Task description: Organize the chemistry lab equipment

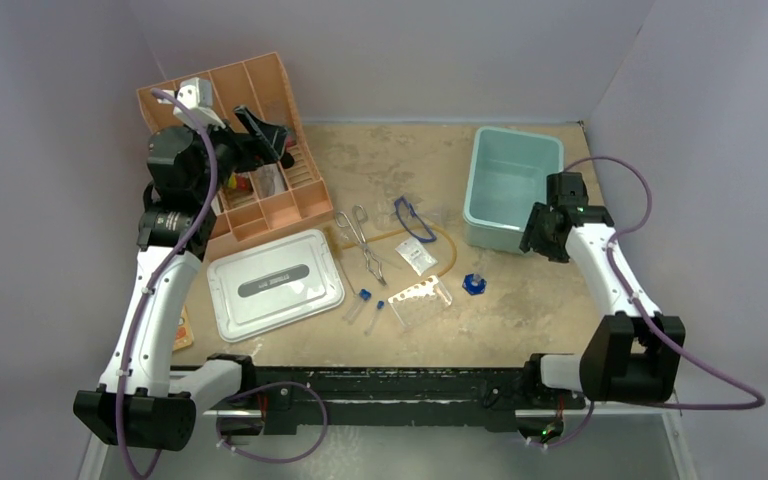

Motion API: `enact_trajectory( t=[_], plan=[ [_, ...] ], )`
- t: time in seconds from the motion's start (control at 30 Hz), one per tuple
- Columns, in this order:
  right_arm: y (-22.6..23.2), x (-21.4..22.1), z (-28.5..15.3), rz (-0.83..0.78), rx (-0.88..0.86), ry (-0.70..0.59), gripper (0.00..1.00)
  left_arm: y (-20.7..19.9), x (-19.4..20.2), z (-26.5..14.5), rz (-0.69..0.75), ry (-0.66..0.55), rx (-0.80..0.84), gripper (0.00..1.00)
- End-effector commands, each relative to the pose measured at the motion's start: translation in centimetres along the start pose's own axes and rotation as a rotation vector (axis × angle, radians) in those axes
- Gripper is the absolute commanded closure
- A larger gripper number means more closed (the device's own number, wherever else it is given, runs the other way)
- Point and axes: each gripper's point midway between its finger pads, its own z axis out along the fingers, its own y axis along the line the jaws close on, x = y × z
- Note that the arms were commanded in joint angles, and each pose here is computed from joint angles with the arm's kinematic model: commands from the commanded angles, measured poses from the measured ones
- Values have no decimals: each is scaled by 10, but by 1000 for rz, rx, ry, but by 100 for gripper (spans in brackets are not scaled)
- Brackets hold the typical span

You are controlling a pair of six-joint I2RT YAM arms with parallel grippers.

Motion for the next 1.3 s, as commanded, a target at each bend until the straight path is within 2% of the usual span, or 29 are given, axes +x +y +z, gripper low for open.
enact_trajectory(
  t=[0.0,0.2,0.4,0.5,0.7,0.9,1.0,1.13,1.27],
  plan=[
    [11,-46,-1,-86,-44,-133,44,-19,-23,-3,17,-69,63,16],
    [25,-67,-10,-79,-111,-200,44,-22,-21,-4,8,-67,75,16],
    [29,-31,-38,-6,-191,-109,34,-38,-6,0,-12,-43,171,16],
    [31,-21,-51,18,-239,-129,29,-57,17,7,-17,13,263,16],
    [48,-30,-79,23,-385,-229,23,-105,100,22,41,198,406,17],
    [60,-42,-101,72,-476,-304,22,-169,217,23,144,347,566,22],
    [63,-45,-110,145,-504,-314,21,-201,263,18,210,368,662,24],
    [52,-50,-113,262,-444,-321,22,-236,313,21,263,411,767,26],
    [45,-52,-114,383,-406,-323,22,-259,350,30,288,375,841,28]
  ],
)
